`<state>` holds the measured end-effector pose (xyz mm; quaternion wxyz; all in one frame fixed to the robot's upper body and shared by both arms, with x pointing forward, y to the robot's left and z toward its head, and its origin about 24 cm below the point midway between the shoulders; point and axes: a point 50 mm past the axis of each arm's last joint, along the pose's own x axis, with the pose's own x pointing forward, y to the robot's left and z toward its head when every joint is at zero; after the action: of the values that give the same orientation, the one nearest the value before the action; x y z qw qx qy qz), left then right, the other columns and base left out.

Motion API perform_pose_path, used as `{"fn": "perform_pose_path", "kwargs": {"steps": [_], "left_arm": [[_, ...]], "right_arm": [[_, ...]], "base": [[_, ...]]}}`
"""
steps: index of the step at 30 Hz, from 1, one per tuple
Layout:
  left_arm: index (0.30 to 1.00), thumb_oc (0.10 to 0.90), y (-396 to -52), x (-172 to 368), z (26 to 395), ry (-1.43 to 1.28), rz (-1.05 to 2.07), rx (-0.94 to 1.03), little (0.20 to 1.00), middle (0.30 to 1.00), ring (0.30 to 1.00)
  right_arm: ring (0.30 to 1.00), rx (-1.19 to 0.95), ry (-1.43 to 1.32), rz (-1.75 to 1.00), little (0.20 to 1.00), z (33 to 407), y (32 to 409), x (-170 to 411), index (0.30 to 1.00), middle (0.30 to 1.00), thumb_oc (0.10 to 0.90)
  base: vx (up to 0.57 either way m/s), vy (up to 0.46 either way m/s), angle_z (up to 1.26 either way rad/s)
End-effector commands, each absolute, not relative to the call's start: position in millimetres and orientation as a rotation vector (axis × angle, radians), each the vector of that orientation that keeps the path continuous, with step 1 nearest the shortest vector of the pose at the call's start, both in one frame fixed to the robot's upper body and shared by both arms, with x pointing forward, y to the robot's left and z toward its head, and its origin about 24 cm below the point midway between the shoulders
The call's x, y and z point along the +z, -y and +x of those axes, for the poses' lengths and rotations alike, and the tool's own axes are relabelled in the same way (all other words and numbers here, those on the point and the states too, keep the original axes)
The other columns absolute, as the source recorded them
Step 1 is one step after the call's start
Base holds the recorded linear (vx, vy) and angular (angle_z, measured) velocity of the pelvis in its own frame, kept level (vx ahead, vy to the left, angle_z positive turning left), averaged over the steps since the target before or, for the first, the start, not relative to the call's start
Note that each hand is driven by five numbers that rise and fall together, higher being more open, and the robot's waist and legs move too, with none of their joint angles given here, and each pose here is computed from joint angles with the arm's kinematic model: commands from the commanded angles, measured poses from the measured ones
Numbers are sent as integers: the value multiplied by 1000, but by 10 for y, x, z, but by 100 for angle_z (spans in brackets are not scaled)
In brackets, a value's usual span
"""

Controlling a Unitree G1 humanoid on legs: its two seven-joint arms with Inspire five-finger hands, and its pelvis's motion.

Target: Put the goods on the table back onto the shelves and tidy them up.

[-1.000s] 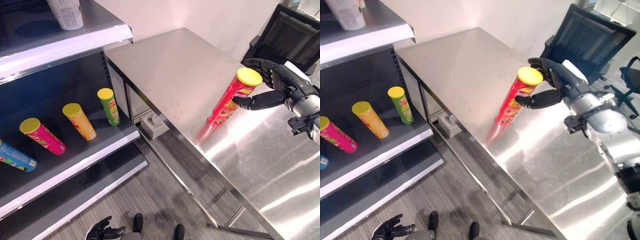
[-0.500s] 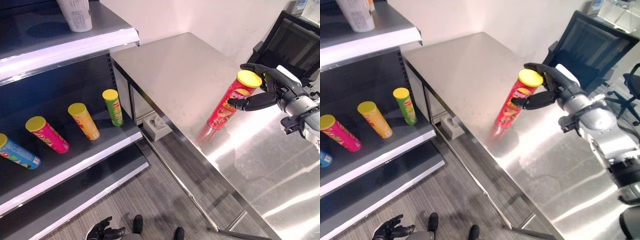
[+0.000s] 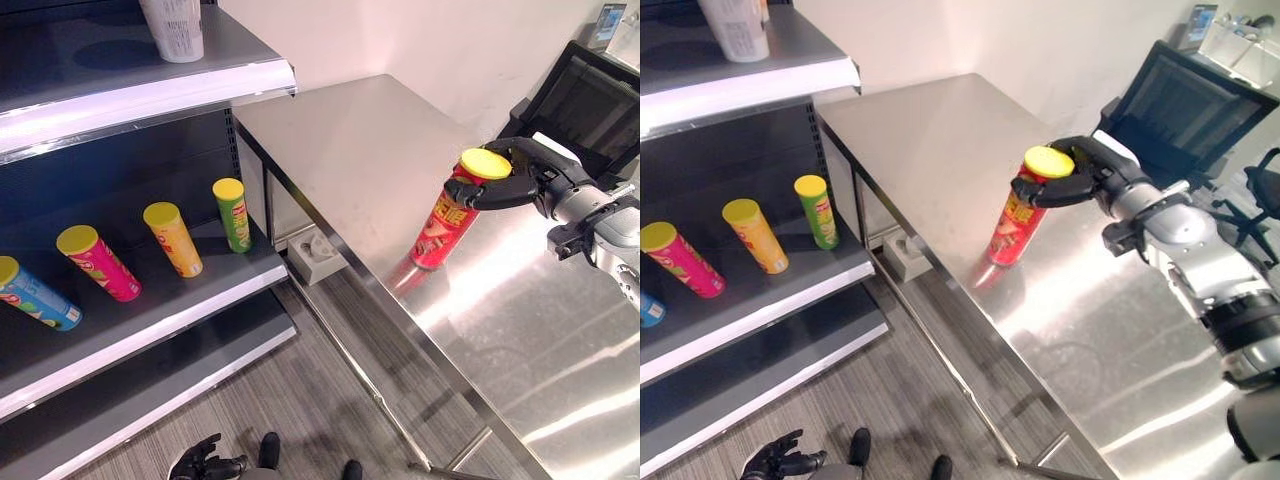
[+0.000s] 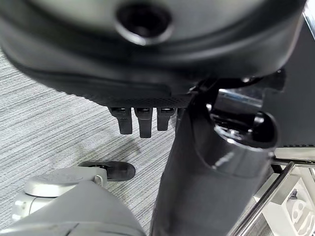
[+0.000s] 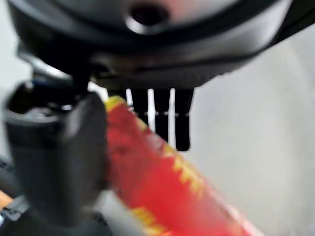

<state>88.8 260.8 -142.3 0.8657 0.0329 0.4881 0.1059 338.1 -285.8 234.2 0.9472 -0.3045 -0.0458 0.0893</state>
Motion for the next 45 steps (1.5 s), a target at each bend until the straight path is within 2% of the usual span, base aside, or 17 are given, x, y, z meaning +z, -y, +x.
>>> {"fn": "perform_pose_path", "kwargs": {"steps": [1,5,9,12,23,35,40,45], "left_arm": [[900,800,-2604,-1424,894,-1026,110,178,900,900,900],[900,800,-2638,-1406,899,-1006,85,230,900,900,900],[900,800,-2641,-1405,900,-1006,87,229,900,900,900],[900,800,-2693,-1392,848,-1003,76,274,900,900,900],[900,800,-2806,-1293,1003,-921,39,341,900,900,900],[900,800,-2814,-1296,923,-913,12,369,900,900,900],[900,800,-2754,-1259,1062,-884,67,280,900,900,900],[900,800,-2873,-1145,1208,-834,162,241,900,900,900]], "right_arm": [[300,137,370,-613,300,3277,2775,2963,300,300,400],[300,102,533,-518,300,3036,2777,2976,300,300,400],[300,101,532,-517,300,3031,2782,2973,300,300,400],[300,92,730,-381,300,2782,2713,3062,300,300,400],[300,247,1014,-267,300,2451,2386,3338,300,300,400],[300,347,1028,-326,300,2416,2132,3264,300,300,400],[300,304,1001,-337,300,2412,2157,3114,300,300,400],[300,340,989,-366,300,2424,1981,2943,300,300,400]], "base": [[0,0,0],[-15,-43,3],[-7,-25,0],[-68,-190,11],[-177,-161,46],[-216,155,65],[-219,436,38],[-183,309,27]]}}
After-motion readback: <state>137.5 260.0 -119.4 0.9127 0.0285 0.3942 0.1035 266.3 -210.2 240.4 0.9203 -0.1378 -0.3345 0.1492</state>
